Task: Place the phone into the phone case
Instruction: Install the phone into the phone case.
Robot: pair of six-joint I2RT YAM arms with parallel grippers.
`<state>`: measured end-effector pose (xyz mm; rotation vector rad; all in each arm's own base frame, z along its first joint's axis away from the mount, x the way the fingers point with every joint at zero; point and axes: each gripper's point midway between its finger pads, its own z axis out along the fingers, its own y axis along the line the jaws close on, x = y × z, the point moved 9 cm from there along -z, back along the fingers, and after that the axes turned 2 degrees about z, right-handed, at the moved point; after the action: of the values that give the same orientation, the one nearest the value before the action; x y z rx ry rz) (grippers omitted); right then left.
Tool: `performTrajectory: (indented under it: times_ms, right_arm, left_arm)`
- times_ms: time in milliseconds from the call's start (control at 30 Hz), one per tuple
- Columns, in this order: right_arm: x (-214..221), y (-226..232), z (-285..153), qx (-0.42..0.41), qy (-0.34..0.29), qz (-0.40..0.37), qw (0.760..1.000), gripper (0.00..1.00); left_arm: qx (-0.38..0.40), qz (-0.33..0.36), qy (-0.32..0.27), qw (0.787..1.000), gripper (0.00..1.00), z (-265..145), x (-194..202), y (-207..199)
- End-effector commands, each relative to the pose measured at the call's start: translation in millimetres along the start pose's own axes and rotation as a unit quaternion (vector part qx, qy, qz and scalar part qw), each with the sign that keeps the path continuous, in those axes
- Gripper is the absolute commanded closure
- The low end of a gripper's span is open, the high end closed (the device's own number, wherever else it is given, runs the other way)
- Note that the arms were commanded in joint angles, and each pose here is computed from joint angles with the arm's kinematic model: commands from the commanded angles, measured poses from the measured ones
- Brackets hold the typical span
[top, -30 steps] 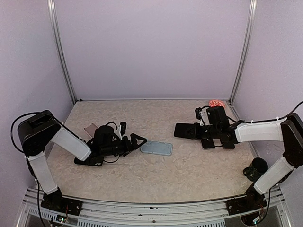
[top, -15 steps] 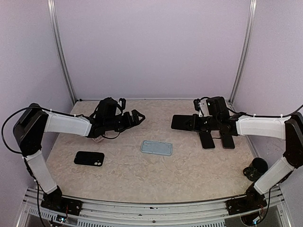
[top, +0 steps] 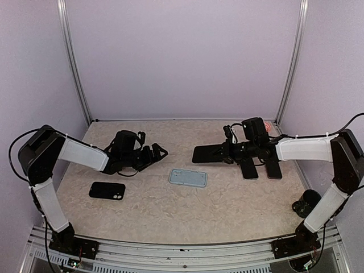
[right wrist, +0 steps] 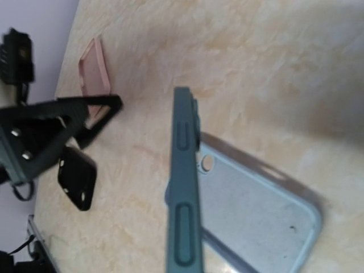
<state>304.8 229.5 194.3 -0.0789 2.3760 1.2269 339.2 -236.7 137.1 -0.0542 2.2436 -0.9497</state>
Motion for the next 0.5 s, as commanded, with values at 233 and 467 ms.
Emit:
performTrajectory:
  times_ms: [233,467]
  right_arm:
    - [-2,9,22,-0.071,0.037,0.042,0.996,1.0]
    - [7,3,34,-0.075,0.053,0.061,0.994,1.0]
  left_arm:
    - [0.053,-0.027,0.004,0.998,0.01,6,25,-9]
    - [0.067,-0.042,0.012,0.997,0.01,9,40,-9]
